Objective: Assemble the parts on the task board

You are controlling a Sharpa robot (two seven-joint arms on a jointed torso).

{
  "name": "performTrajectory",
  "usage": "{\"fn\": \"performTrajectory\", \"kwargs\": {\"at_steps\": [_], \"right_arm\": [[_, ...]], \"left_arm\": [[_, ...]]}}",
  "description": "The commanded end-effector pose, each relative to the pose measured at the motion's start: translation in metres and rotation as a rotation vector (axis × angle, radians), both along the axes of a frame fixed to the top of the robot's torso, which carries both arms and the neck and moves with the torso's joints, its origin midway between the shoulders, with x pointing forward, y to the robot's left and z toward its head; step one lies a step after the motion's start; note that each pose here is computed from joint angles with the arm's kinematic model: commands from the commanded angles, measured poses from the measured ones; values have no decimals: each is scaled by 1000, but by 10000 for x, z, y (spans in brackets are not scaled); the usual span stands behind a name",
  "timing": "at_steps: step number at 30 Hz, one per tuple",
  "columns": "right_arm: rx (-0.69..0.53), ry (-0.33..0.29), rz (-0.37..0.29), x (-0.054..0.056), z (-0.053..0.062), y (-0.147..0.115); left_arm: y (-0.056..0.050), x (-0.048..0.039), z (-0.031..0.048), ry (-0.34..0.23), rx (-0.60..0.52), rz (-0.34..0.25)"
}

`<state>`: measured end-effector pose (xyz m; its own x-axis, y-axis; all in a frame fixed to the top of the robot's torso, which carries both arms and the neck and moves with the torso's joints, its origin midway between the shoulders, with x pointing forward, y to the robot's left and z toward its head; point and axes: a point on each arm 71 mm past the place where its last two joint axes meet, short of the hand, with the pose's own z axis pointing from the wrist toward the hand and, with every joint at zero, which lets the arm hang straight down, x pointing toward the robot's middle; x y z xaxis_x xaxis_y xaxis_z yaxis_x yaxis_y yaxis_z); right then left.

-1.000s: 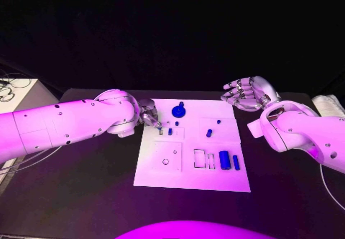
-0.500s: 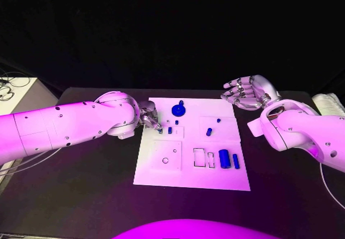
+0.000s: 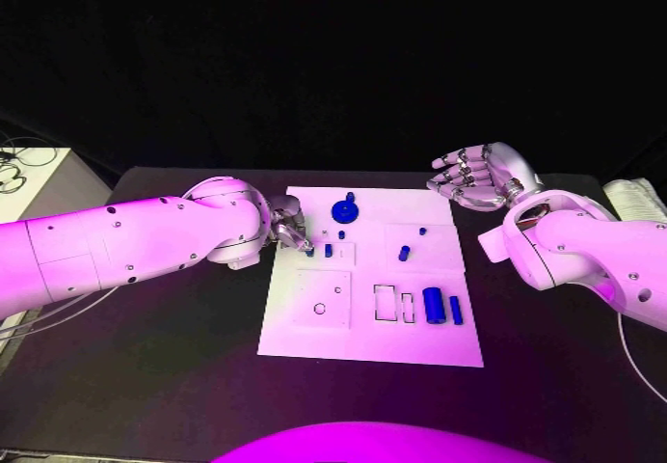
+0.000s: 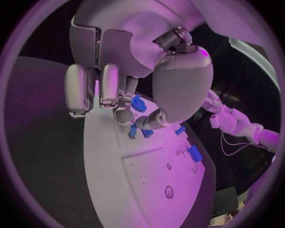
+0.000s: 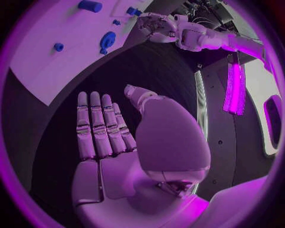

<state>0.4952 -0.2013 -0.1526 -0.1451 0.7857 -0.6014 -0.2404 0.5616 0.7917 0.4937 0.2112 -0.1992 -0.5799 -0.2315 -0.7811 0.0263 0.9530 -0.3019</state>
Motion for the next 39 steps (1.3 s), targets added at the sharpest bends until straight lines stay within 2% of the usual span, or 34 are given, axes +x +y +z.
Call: {"fn": "performTrajectory", "kwargs": {"at_steps": [1, 39], "right_arm": [[-4, -1, 17, -6, -2, 16], [-5, 0, 18, -5, -3, 17]], "left_arm": [[-24, -14, -12, 5, 8, -15], [-49, -30, -35, 40, 10, -39]]}}
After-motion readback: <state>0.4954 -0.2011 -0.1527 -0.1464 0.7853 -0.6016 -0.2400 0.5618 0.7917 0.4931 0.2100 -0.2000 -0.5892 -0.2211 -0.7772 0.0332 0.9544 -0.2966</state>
